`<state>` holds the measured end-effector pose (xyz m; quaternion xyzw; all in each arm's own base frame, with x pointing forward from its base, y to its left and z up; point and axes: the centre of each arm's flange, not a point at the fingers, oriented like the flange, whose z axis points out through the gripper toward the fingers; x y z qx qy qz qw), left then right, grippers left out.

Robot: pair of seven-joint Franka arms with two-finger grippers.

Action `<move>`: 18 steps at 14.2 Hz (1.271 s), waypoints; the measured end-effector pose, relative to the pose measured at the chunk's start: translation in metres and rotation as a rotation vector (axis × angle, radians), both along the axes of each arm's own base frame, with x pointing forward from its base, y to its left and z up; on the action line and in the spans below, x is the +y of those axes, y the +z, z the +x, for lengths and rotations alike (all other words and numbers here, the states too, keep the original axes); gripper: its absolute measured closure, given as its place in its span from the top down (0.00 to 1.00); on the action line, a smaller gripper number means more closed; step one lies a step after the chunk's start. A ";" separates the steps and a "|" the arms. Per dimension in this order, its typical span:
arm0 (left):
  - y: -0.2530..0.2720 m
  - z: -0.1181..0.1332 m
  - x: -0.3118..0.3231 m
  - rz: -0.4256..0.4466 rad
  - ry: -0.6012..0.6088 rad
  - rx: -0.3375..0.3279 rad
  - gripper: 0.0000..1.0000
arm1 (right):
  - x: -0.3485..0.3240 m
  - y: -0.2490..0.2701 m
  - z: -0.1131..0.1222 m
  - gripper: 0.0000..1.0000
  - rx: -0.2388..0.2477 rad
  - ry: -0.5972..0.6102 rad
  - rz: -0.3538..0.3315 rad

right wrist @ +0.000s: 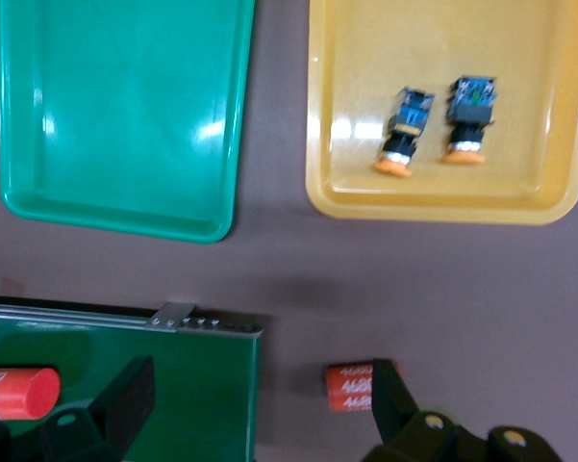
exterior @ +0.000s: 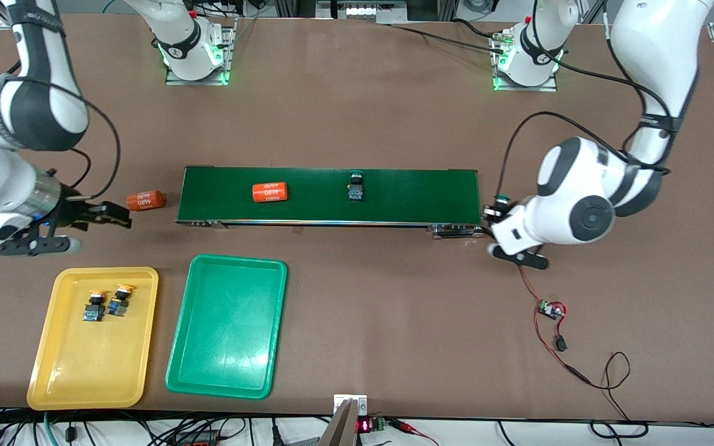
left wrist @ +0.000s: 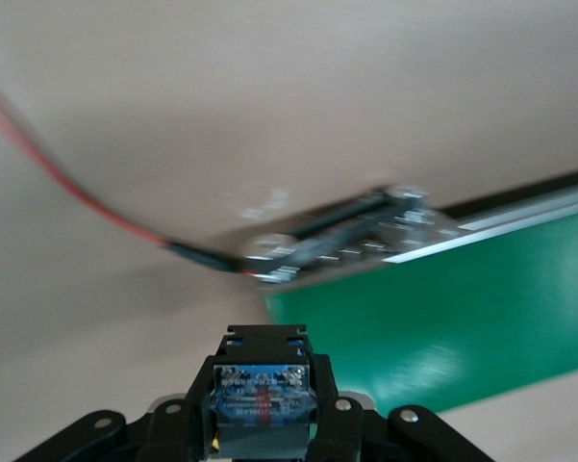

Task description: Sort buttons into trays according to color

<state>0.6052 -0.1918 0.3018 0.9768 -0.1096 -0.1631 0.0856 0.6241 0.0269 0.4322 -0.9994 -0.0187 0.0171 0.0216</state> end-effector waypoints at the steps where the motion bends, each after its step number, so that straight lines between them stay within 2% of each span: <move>1: -0.001 -0.006 -0.013 -0.022 -0.002 0.016 0.41 | 0.012 -0.002 -0.008 1.00 0.008 -0.001 -0.001; 4: -0.013 -0.021 -0.045 -0.030 0.035 0.040 0.41 | 0.047 -0.002 -0.025 1.00 0.020 -0.009 -0.004; 6: -0.034 -0.038 -0.072 -0.025 0.092 0.017 0.41 | 0.069 0.000 -0.034 1.00 0.020 0.010 -0.005; 9: -0.064 -0.064 -0.091 -0.011 0.149 0.012 0.41 | 0.077 0.003 -0.038 1.00 0.014 0.034 -0.022; 11: -0.065 -0.065 -0.091 -0.002 0.172 0.017 0.43 | 0.073 0.007 -0.038 1.00 0.005 0.043 -0.039; 13: -0.059 -0.062 -0.090 -0.001 0.185 0.007 0.55 | 0.067 0.012 -0.038 1.00 -0.003 0.059 -0.063; 15: -0.038 -0.057 -0.089 -0.001 0.188 -0.017 0.75 | 0.061 0.017 -0.040 1.00 -0.006 0.063 -0.076; 18: 0.029 -0.044 -0.074 0.025 0.195 -0.062 1.00 | 0.060 0.020 -0.041 1.00 -0.005 0.050 -0.077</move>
